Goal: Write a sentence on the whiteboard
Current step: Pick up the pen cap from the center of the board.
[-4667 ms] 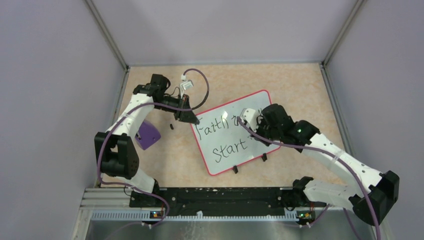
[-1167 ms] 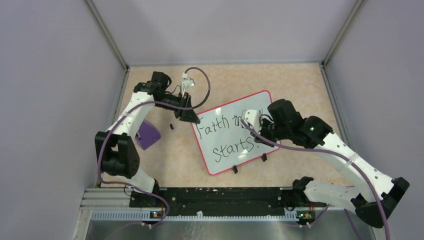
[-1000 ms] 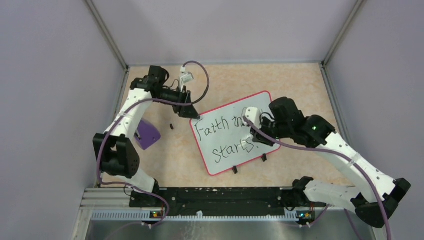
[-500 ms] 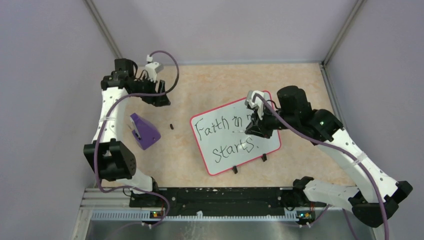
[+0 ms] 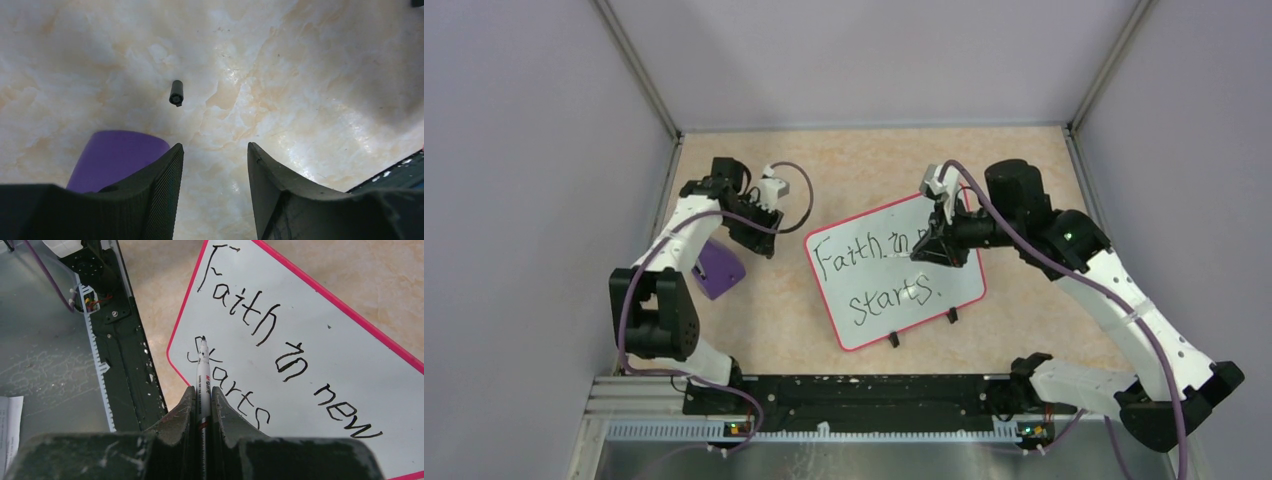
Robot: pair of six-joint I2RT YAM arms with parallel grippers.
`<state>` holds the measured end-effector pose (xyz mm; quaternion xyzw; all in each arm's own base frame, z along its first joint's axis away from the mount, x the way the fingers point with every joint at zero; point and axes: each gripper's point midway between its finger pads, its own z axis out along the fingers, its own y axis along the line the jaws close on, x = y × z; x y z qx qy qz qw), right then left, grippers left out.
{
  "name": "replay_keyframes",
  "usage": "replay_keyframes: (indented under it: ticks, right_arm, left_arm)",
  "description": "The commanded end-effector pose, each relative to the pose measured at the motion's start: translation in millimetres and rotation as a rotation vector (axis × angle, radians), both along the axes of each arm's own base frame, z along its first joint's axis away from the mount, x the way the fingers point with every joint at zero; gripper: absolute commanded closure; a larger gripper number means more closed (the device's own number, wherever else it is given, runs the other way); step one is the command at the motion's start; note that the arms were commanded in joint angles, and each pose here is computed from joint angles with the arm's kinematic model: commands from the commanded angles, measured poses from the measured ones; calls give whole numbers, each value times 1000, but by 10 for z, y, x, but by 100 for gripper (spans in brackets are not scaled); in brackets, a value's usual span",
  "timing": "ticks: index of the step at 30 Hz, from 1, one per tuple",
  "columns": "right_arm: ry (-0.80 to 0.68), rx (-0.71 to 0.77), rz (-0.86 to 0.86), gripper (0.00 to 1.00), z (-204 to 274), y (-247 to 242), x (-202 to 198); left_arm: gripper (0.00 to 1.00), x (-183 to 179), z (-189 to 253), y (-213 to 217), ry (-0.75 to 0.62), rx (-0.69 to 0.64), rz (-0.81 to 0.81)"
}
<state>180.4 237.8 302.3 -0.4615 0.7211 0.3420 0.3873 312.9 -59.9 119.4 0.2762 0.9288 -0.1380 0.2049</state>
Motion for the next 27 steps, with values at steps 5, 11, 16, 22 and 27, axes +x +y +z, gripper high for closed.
replay_keyframes:
  ticks: [5, 11, 16, 22, 27]
  right_arm:
    - [-36, 65, 1, 100, 231, 31, 55]
    - [-33, 58, 1, 100, 210, 20, 54]
    - [-31, 53, -1, 100, 187, 18, 65]
    - [-25, 48, 2, 100, 167, 24, 72]
    - [-27, 45, -2, 100, 169, 20, 81]
  left_arm:
    - [46, 185, -299, -15, -53, 152, 11]
    - [46, 296, -443, -8, -30, 178, 32]
    - [47, 333, -563, 11, -17, 199, 39]
    - [51, 381, -730, 44, -4, 223, 48]
    - [60, 399, -866, 95, 20, 251, 62]
